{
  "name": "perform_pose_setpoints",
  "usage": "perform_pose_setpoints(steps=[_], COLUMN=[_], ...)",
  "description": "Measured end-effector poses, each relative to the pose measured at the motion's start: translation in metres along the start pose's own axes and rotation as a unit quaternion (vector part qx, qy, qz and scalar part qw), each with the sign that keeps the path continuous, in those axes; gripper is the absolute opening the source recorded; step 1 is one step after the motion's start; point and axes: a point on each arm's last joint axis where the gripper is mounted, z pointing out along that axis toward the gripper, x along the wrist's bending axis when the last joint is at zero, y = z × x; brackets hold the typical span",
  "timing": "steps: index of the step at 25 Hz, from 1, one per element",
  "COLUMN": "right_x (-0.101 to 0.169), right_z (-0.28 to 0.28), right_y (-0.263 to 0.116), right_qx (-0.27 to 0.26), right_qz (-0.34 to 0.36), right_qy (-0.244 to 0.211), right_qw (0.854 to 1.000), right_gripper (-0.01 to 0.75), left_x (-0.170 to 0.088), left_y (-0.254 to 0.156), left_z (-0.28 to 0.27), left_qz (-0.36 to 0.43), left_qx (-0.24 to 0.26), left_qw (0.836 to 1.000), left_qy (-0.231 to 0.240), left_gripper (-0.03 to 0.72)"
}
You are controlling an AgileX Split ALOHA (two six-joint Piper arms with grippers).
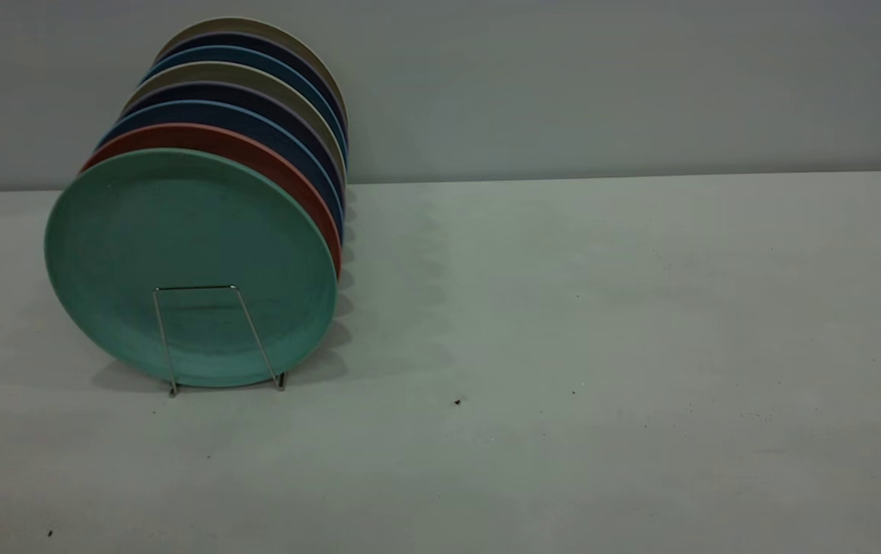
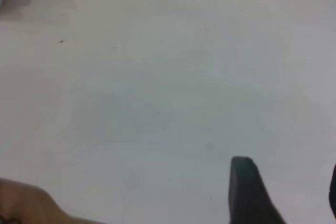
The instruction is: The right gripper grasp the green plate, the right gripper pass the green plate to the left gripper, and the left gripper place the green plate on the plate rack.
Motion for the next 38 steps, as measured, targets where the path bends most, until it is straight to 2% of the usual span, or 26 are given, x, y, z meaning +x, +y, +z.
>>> perform_pose_setpoints(steps=[3,8,13,20,38], right_x=[0.0,0.0,0.001,0.001,0.001], right_z=[0.0,0.0,0.0,0.001,0.001], right_y=[0.0,0.0,0.0,0.0,0.0], right_qx=[0.0,0.0,0.001,0.001,0.001], right_qz=[0.0,0.001,0.027,0.035,0.035], right_qy=[0.0,-0.001,-0.043,-0.055,-0.055], right_qw=[1.0,1.0,0.999,0.998,0.998], right_gripper=[0.389,0.389,0.389,0.389,0.389], left_x=[-0.001,-0.001,-0.001,-0.003,-0.003], left_y=[-0.004,-0.005,-0.005,-0.017,-0.017], left_z=[-0.004,-0.005,-0.005,-0.014,-0.014], left_qz=[0.001,0.001,0.001,-0.003,-0.003], left_qx=[-0.019,-0.025,-0.027,-0.08,-0.082], left_qw=[1.0,1.0,1.0,0.997,0.996], left_qy=[0.002,0.002,0.002,0.014,0.015], left_gripper=[0.401,0.401,0.401,0.401,0.401])
